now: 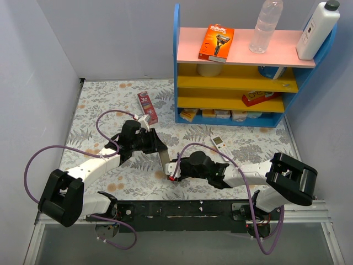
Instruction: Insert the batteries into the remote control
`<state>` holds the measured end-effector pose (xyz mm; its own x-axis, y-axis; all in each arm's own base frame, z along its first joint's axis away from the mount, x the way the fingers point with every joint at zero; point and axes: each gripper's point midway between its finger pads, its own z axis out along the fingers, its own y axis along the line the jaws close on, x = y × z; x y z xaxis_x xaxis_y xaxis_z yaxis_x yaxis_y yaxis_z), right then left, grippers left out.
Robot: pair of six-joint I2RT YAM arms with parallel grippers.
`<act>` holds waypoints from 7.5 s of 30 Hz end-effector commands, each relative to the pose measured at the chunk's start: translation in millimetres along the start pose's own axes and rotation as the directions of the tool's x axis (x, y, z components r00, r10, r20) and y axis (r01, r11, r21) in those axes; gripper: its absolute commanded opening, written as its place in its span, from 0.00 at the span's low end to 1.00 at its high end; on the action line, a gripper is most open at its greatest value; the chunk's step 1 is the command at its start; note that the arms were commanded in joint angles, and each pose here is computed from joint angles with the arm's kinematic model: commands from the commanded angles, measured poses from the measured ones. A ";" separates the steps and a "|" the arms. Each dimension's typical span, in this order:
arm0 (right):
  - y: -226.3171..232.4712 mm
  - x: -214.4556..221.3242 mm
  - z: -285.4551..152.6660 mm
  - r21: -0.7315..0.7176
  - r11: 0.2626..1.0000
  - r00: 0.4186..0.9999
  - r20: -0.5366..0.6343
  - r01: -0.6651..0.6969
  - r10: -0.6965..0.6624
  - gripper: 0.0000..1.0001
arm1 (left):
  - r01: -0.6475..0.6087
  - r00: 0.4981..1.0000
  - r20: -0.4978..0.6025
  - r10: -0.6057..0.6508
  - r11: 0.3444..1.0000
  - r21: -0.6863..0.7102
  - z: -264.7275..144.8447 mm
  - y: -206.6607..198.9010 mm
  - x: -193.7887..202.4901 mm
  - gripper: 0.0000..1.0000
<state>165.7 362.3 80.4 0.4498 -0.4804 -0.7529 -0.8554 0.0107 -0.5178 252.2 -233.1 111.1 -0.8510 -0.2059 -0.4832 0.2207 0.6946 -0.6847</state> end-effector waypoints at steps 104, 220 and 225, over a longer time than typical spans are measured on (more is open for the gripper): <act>30.3 -5.8 2.2 -0.044 0.989 0.987 -0.082 -0.141 0.137 0.48 | 0.060 0.998 0.019 -0.060 0.998 -0.027 7.5 -26.6 0.9 0.00; -6.4 -0.9 -36.6 0.135 0.923 0.930 -0.023 -0.360 0.367 0.60 | 0.065 0.998 0.020 -0.064 0.997 -0.036 6.4 -20.6 16.2 0.00; 0.8 1.2 -28.2 0.084 0.948 0.948 -0.066 -0.306 0.312 0.57 | 0.066 0.998 0.013 -0.066 0.998 -0.019 5.4 -27.1 14.0 0.00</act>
<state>167.3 330.5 98.0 0.1130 -0.4826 -0.8685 -0.9065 0.3078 -0.2890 233.4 -249.0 93.0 -0.8750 -0.2471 -0.4163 0.1032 0.7449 -0.6591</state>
